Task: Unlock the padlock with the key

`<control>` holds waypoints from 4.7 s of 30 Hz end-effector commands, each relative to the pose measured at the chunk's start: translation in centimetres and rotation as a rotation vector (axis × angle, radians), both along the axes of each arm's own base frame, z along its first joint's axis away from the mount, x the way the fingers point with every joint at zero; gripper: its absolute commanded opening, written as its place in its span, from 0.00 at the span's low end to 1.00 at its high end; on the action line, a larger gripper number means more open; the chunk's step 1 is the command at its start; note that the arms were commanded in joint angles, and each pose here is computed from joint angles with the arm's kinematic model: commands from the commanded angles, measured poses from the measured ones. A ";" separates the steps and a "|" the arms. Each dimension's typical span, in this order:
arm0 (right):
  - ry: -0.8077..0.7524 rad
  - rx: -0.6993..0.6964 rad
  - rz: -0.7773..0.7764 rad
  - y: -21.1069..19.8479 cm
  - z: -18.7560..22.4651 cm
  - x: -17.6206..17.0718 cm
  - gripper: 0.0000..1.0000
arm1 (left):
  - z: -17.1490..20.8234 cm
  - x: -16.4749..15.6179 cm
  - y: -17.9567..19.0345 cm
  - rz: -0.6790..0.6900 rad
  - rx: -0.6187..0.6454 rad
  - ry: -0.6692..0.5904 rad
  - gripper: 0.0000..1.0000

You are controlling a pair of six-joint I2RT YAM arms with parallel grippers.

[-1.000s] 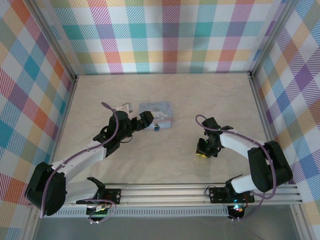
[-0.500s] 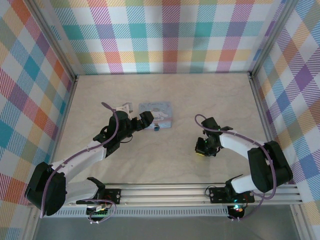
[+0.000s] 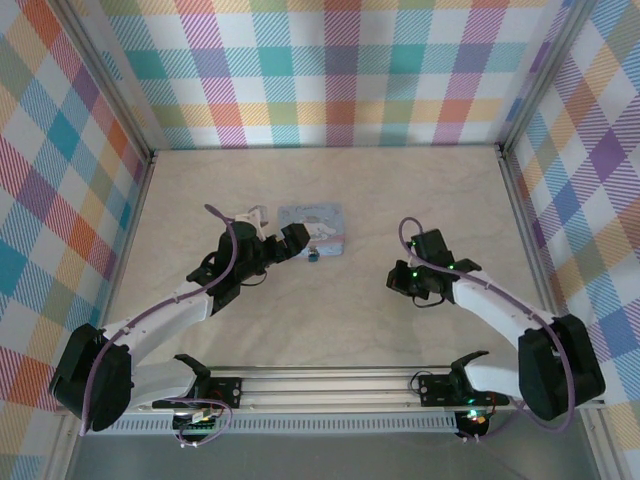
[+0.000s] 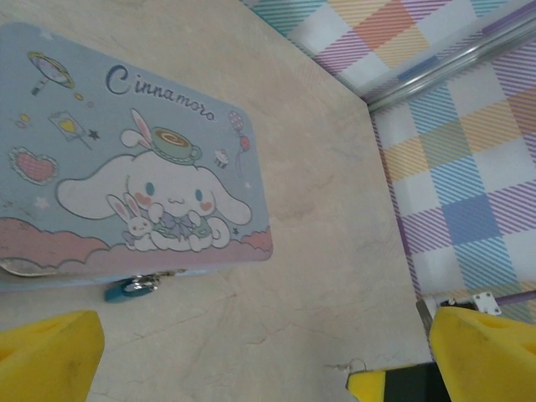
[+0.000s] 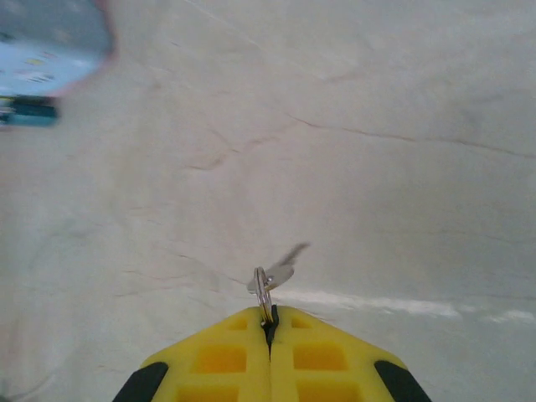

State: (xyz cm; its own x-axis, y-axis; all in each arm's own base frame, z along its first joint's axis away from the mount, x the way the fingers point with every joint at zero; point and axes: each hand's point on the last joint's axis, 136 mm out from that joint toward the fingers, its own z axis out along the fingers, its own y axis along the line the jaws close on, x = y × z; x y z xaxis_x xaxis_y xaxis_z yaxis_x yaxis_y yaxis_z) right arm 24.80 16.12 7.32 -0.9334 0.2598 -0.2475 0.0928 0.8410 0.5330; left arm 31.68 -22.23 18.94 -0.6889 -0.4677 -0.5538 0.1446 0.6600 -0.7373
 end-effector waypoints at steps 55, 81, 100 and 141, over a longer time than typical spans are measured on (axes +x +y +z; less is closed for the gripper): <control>-0.193 0.539 0.007 10.0 13.1 4.4 0.00 | 6.5 1.6 -15.7 -0.206 -0.731 0.138 0.95; -0.176 0.480 -0.058 8.7 12.2 4.8 0.00 | 5.9 1.4 -15.8 -0.203 -0.714 0.159 0.73; -0.166 0.470 -0.063 8.1 12.2 4.2 0.00 | 4.9 1.7 -15.8 -0.185 -0.691 0.177 0.28; -0.297 0.684 0.067 4.9 15.8 3.0 0.39 | 5.6 0.2 -13.4 -0.230 -0.275 -0.057 0.00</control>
State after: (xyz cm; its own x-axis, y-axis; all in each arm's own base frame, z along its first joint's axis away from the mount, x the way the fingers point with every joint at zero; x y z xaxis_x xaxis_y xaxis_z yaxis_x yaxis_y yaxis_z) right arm 28.84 19.64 21.02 -0.8438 0.4635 -0.2706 -0.0632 0.4150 0.9076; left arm 32.51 -35.76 21.37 -0.8166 -0.4937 -0.2991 0.1552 0.3113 -0.9375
